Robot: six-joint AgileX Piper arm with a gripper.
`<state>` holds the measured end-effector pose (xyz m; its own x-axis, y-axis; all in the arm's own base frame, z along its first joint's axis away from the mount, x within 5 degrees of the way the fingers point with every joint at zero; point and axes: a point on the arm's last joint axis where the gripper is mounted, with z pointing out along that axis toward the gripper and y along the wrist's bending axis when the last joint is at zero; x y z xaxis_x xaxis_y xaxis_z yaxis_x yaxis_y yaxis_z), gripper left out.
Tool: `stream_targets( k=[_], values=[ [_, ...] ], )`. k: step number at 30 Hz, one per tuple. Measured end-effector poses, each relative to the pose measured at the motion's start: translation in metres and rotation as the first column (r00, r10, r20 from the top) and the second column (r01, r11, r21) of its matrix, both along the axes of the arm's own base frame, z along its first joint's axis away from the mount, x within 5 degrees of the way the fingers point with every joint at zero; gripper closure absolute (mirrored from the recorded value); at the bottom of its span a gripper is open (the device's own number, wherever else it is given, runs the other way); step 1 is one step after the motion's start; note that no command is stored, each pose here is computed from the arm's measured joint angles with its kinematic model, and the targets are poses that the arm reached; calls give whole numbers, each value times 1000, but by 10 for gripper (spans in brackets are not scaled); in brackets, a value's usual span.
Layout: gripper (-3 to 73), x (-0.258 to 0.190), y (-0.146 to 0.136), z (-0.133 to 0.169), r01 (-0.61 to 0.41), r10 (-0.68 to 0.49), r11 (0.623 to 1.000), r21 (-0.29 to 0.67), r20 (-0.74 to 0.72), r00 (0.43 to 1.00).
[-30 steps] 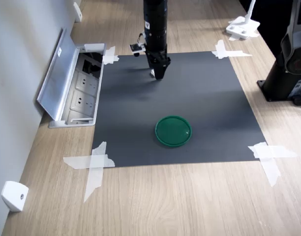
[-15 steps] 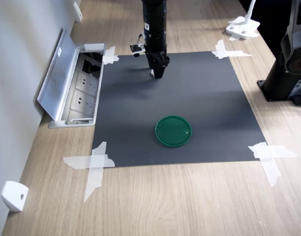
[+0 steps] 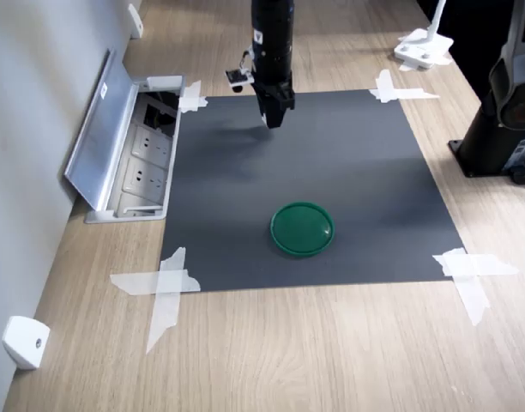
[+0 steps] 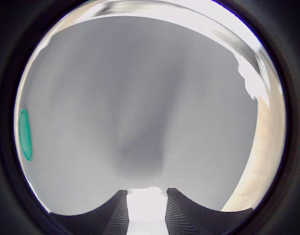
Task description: Grasp a white terminal and put it on the green lid.
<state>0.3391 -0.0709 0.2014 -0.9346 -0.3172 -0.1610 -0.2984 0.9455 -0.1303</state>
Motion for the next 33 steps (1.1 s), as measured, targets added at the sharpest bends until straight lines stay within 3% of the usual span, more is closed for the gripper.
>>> stream_targets(
  k=[8,14,19,33],
  values=[
    [424,-5,117,19,-286,286,958,17,18,958],
    [424,-21,183,20,-409,409,912,35,25,912],
    [424,-28,200,19,-436,435,899,42,20,900],
    [424,-26,200,2,-392,394,919,37,-53,918]
  ],
)
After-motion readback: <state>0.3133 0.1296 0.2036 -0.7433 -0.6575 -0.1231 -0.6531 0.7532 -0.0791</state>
